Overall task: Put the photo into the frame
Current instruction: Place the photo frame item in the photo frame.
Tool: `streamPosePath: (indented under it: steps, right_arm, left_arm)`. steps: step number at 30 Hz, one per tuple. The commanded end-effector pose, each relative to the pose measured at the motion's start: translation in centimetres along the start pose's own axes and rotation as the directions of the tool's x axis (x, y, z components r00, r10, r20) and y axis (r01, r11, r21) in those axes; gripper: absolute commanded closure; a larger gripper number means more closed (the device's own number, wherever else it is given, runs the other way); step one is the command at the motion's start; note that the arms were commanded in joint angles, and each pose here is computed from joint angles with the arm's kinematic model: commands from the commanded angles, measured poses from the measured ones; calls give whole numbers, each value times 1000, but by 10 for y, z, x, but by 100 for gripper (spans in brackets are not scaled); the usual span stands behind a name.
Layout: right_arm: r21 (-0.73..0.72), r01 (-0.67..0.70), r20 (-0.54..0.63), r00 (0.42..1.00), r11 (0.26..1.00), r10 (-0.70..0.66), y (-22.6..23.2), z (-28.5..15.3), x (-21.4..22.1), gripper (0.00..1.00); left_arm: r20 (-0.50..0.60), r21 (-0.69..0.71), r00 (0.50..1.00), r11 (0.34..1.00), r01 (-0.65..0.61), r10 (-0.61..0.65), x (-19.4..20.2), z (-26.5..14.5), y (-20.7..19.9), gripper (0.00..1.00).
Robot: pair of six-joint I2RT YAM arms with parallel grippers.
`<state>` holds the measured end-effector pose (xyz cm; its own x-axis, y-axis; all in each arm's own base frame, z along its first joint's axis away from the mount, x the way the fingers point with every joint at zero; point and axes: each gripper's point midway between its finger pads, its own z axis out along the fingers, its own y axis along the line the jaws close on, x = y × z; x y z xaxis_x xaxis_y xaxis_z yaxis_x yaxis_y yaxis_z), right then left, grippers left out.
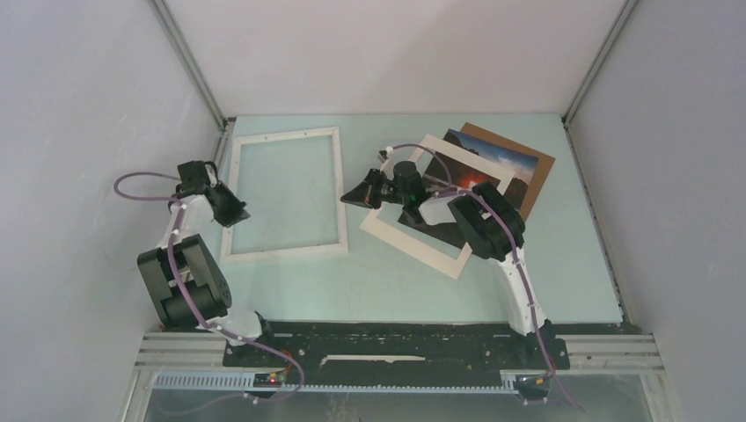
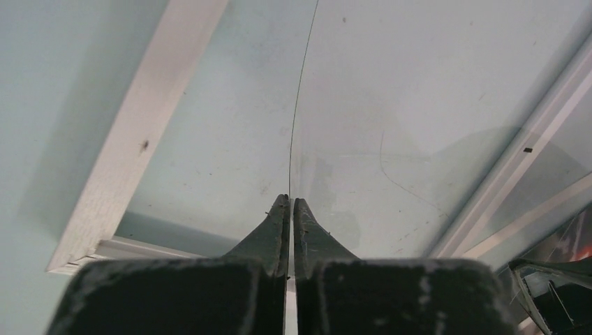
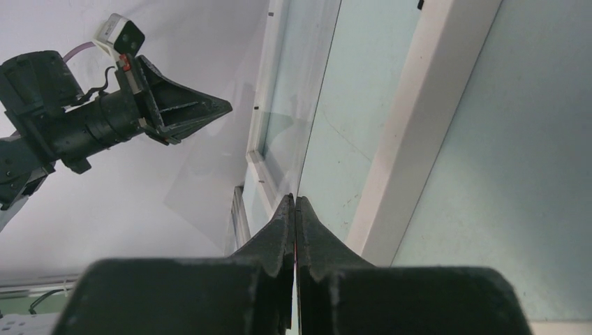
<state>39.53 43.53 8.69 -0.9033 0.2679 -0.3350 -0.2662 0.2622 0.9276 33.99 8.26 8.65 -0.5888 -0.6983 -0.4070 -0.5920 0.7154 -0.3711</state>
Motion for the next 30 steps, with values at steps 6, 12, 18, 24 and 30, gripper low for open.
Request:
streamPosePath:
  steps: [6, 12, 18, 24, 30]
  right_arm:
    - [-69, 45, 52, 998, 997, -42, 26, 27, -20, 100]
    - [-61, 40, 67, 997, 997, -36, 24, 33, -28, 100]
    - [-61, 42, 73, 997, 997, -38, 24, 40, -35, 100]
    - [-53, 43, 82, 996, 998, -39, 19, 44, -42, 100]
    - [-45, 41, 88, 995, 998, -37, 13, 46, -49, 100]
  left_arm:
    - [156, -28, 987, 999, -19, 23, -62, -22, -2, 100]
    - [163, -10, 987, 1000, -6, 8, -77, -18, -10, 100]
    - [152, -1, 988, 1000, 6, -6, -85, -7, -12, 100]
    - [150, 3, 988, 1000, 18, -18, -93, 3, -12, 100]
    - [126, 14, 992, 999, 32, -33, -93, 16, -13, 100]
